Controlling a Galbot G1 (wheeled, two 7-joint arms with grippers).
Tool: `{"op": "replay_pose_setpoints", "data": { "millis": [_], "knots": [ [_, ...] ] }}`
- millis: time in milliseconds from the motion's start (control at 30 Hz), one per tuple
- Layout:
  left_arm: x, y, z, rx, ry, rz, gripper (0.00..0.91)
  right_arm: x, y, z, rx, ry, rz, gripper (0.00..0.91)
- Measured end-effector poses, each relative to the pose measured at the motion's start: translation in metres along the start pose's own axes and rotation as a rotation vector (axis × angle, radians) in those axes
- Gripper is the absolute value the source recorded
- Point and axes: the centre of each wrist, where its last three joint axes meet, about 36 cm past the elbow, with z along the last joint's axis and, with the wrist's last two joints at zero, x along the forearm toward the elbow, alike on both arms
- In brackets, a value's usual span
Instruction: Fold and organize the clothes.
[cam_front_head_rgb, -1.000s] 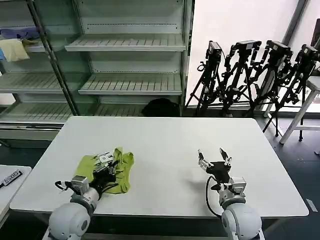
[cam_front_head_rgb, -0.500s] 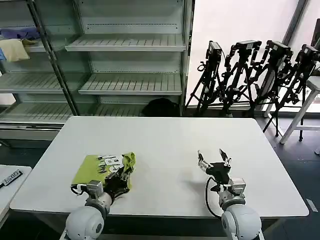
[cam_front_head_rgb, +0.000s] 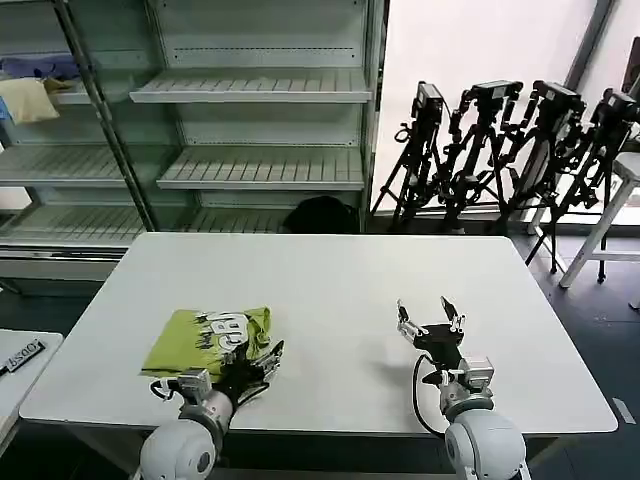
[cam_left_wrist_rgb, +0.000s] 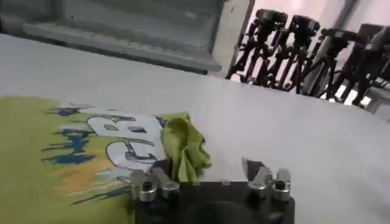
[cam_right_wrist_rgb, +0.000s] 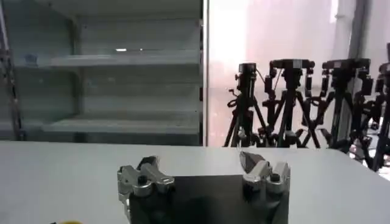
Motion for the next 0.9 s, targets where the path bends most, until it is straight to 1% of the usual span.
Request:
{"op": "replay_pose_setpoints", "data": {
  "millis": [100, 233, 333, 400, 500, 633, 767, 900],
  "knots": [
    [0.009, 0.01, -0.019, 0.014, -0.086, 0.004, 0.907, -0.001, -0.001, -0.001, 0.002, -0.003, 0.001, 0.907],
    [0.022, 0.041, -0.046, 0.005, -0.207, -0.043, 0.907, -0.001, -0.001, -0.002, 0.003, -0.007, 0.0, 0.907],
    [0.032, 0.071, -0.058, -0.019, -0.274, -0.105, 0.907, -0.002, -0.001, -0.002, 0.003, -0.008, -0.001, 0.907],
    [0.037, 0.093, -0.06, -0.043, -0.3, -0.153, 0.907, -0.002, -0.001, -0.002, 0.004, -0.008, -0.001, 0.907],
    [0.04, 0.12, -0.054, -0.071, -0.297, -0.218, 0.907, -0.002, -0.001, -0.002, 0.009, -0.008, 0.0, 0.907],
    [0.042, 0.148, -0.034, -0.085, -0.249, -0.279, 0.907, -0.002, -0.002, -0.004, 0.016, -0.011, 0.0, 0.907],
    [0.041, 0.168, -0.013, -0.094, -0.181, -0.324, 0.907, -0.002, -0.002, -0.007, 0.017, -0.018, -0.001, 0.907],
    [0.041, 0.18, 0.0, -0.09, -0.129, -0.35, 0.907, -0.002, 0.001, -0.008, 0.013, -0.023, -0.014, 0.907]
  ]
}}
